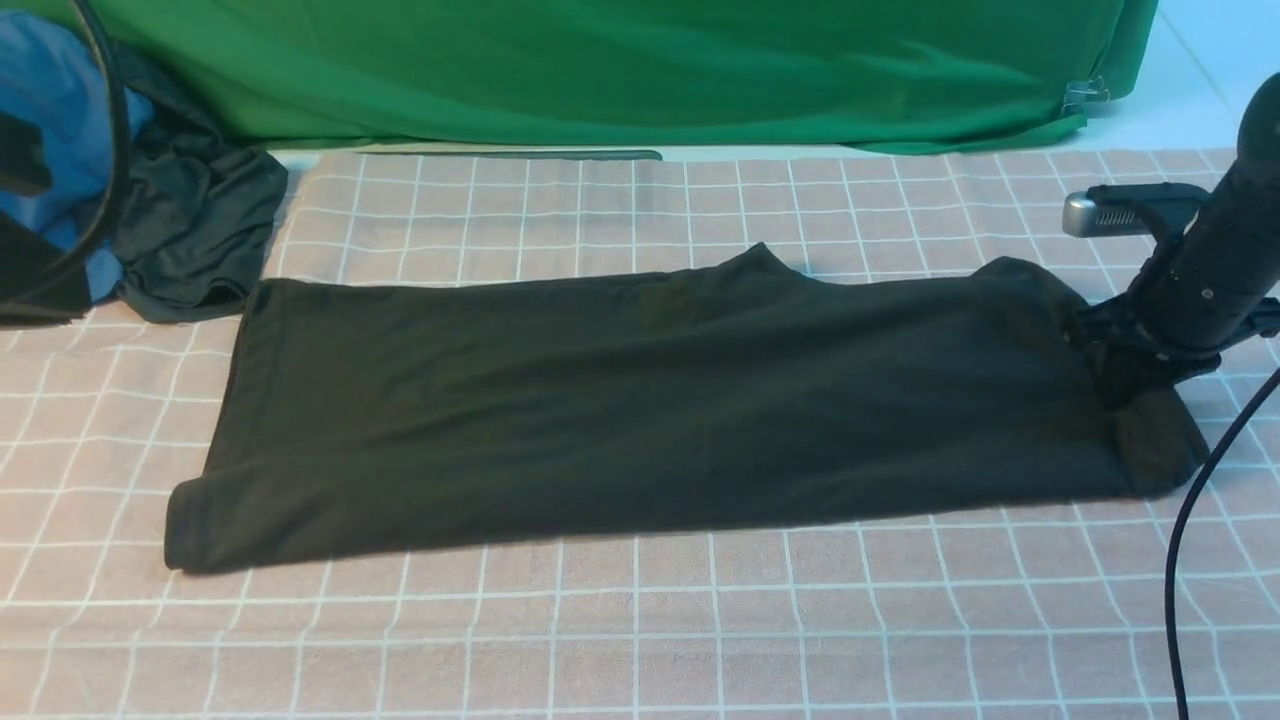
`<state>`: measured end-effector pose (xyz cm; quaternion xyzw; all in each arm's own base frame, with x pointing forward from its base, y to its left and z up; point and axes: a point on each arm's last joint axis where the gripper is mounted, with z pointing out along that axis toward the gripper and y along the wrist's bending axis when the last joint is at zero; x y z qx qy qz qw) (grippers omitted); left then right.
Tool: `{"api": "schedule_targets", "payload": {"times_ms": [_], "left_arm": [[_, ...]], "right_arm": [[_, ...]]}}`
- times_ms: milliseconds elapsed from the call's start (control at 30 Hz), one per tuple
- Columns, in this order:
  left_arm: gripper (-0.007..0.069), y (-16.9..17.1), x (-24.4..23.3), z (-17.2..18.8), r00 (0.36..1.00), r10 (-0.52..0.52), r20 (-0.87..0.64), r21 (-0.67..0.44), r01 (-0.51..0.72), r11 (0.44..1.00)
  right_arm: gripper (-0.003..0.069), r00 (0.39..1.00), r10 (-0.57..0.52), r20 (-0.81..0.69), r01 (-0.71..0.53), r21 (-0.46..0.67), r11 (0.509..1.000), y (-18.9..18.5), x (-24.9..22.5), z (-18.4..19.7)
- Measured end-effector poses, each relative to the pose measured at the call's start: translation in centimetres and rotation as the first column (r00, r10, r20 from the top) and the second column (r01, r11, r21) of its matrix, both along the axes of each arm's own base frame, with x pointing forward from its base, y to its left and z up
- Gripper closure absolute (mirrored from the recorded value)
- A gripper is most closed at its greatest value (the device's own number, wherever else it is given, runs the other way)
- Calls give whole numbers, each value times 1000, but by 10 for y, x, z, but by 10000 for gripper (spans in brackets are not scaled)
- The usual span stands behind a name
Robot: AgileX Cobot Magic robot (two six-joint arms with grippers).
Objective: Fold a long-sleeved shirt over a pink coffee tablecloth.
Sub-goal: 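Fold the right end of the dark garment over onto its left end with the right gripper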
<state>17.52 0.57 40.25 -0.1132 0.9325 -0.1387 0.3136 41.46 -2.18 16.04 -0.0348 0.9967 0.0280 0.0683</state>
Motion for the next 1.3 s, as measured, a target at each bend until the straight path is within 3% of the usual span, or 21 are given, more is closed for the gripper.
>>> {"api": "schedule_targets", "payload": {"times_ms": [100,300,533,733,933,1067,1300], "left_arm": [[613,0,-1,0,1000,0,1,0,0,1000],[613,-2,-8,5,1000,-1,26,4,1,1000],[613,-2,-9,5,1000,-3,27,3,3,1000],[613,-6,-9,6,999,-27,39,-32,28,999],[613,-7,-8,7,998,-37,43,-39,39,998],[613,-7,-8,7,998,-38,43,-40,40,998],[612,-7,-8,7,998,-40,44,-41,41,998]], "right_arm": [[539,1000,-2,-20,2,-31,1000,-6,-5,6],[539,997,-69,34,72,-99,992,-36,-23,57],[539,978,-73,197,82,-37,996,-16,-44,124],[539,936,14,352,-39,64,997,42,-50,176],[539,865,84,494,-264,307,915,144,-56,219],[539,843,108,526,-357,399,845,205,-62,224],[539,852,109,512,-391,486,782,293,-67,190]]}}
